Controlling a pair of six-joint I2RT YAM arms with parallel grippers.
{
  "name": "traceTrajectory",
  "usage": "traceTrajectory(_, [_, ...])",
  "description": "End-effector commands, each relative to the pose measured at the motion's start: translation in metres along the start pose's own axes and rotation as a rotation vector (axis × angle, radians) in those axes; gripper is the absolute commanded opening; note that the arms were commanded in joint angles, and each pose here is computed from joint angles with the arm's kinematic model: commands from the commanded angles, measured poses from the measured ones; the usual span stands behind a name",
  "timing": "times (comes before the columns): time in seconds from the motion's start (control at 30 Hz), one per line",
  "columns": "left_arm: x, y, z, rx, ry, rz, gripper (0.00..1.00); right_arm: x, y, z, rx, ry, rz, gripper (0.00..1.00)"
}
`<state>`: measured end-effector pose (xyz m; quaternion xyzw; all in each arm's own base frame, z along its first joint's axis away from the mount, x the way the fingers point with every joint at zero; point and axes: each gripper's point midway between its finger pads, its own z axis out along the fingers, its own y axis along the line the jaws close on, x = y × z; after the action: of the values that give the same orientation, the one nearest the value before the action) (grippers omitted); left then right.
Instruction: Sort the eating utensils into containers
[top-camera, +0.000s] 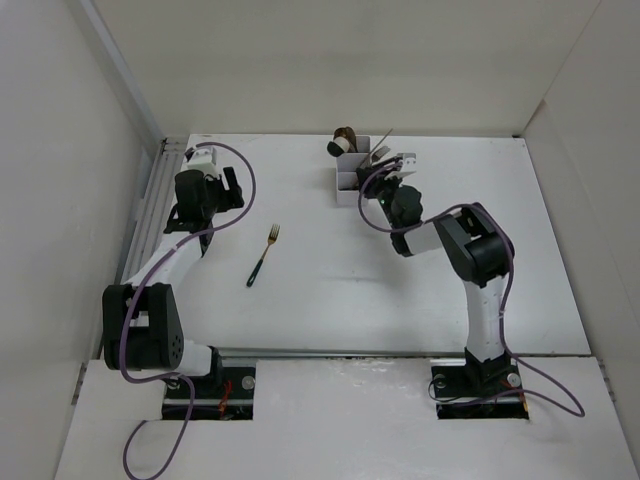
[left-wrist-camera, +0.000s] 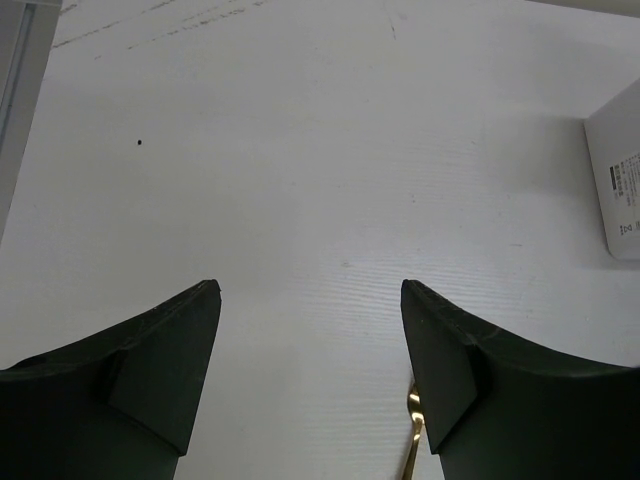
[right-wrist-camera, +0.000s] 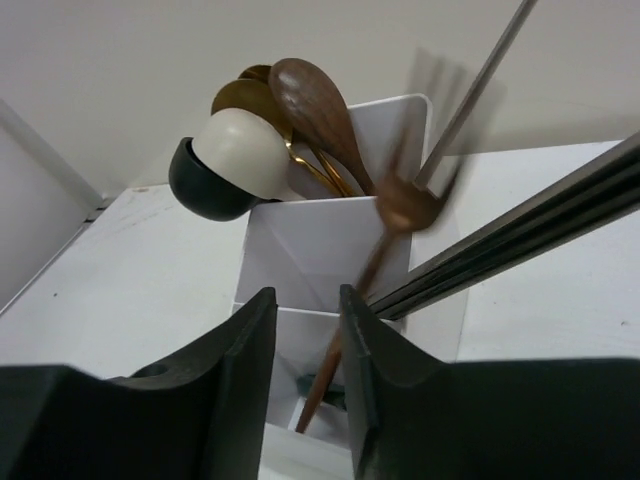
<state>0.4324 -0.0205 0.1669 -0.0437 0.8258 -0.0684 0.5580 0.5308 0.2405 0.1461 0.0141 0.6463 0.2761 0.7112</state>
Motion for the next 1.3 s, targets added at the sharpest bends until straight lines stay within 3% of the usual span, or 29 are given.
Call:
traceTrajectory(0.0, [-0.031,-0.008,-0.008,0.04,-0.088,-0.004,0.7,-0.098,0.048,-0.005,-0.149,-0.292,0.009,0.39])
traceTrajectory(0.2, [-0.019,-0.016,-0.014,0.103,-0.044,0.09,0.67,-0.128,0.07,-0.022,-0.157,-0.33,-0.022,0.45])
traceTrajectory(0.33, [0.007,-0.039,-0.021,0.268,0.041,0.278,0.63,-0.133,0.085,-0.031,-0.133,-0.275,-0.098,0.46])
traceTrajectory(0.37, [0.016,-0.043,-0.023,0.317,0.06,0.401,0.63,-0.136,0.094,-0.03,-0.142,-0.266,-0.118,0.46])
traceTrajectory(0.5, [0.08,-0.049,-0.04,0.457,0.264,0.64,0.63,-0.154,0.1,-0.039,-0.126,-0.261,-0.141,0.47])
traceTrajectory(0.63, [0.13,-0.049,-0.058,0.537,0.435,0.699,0.73,-0.18,0.105,-0.05,-0.124,-0.299,-0.146,0.5])
traceTrajectory(0.77, [0.15,-0.061,-0.063,0.583,0.492,0.678,0.8,-0.183,0.113,-0.058,-0.162,-0.255,-0.201,0.5])
traceTrajectory(1.27, [0.201,-0.037,-0.08,0.565,0.899,0.708,0.66,-0.2,0.104,-0.086,-0.124,-0.27,-0.345,0.51])
